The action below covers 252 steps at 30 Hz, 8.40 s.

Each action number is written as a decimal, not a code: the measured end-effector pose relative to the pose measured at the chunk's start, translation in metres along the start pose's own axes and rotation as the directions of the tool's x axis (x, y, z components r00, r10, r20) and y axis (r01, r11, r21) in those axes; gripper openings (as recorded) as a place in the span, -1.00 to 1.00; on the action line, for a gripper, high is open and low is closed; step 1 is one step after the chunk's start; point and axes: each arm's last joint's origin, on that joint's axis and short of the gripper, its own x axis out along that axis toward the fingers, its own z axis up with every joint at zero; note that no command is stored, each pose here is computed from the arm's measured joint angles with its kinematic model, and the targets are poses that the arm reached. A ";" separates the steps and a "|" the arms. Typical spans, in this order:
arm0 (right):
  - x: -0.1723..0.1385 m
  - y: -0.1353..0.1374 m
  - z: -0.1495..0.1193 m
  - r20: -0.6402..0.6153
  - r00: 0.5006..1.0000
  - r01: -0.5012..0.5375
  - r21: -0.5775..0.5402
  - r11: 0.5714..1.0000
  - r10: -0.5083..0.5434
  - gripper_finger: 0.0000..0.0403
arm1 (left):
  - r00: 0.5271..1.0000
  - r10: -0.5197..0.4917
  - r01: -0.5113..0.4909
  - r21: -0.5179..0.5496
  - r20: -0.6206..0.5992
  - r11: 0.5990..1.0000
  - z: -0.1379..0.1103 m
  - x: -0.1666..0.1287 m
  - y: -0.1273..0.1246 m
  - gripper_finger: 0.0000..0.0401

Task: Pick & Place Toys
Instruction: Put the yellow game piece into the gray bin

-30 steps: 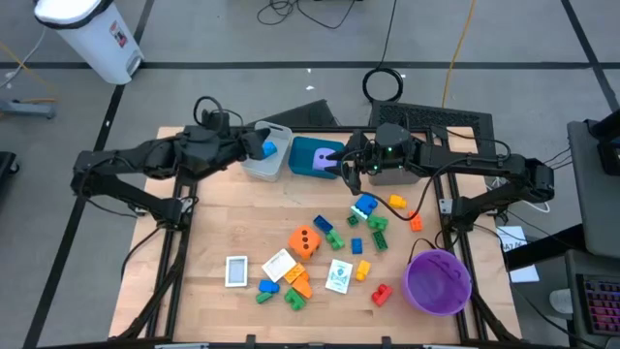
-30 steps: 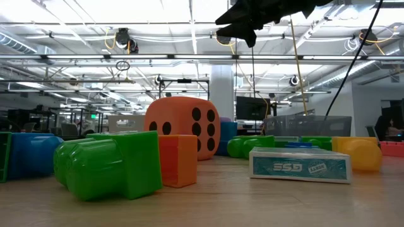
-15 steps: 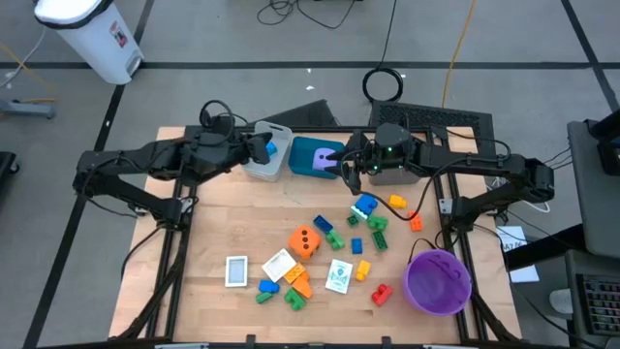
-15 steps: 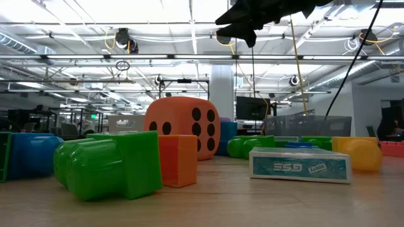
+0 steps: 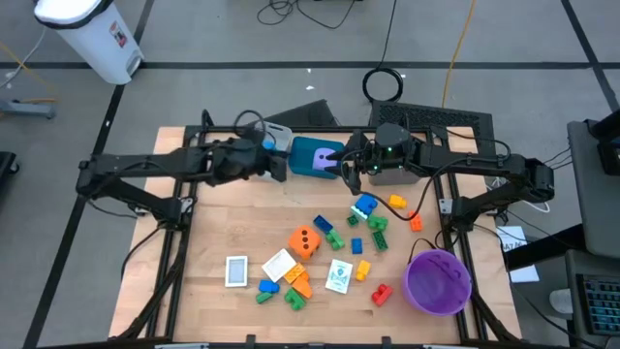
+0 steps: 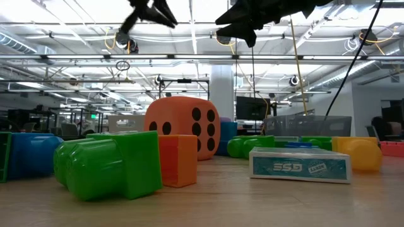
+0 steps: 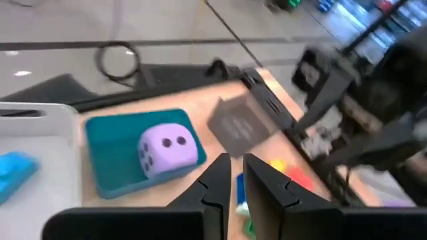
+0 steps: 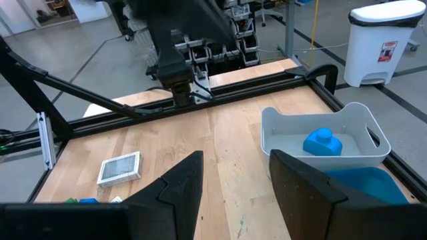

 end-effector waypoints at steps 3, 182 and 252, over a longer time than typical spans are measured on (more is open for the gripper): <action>0.000 0.000 0.000 0.000 1.000 0.000 0.000 1.000 0.000 -0.17 | 0.989 -0.149 0.149 0.044 0.006 0.988 -0.004 0.014 0.010 -0.77; -0.042 -0.012 -0.072 0.002 0.997 -0.064 0.470 0.880 0.072 -0.30 | 0.813 -0.465 0.570 0.319 -0.349 0.757 -0.032 0.009 0.022 0.19; -0.035 0.016 -0.041 0.277 0.754 -0.649 0.457 0.608 0.596 -0.29 | 0.571 -0.568 0.802 0.549 -0.593 0.233 0.014 0.101 -0.098 -0.75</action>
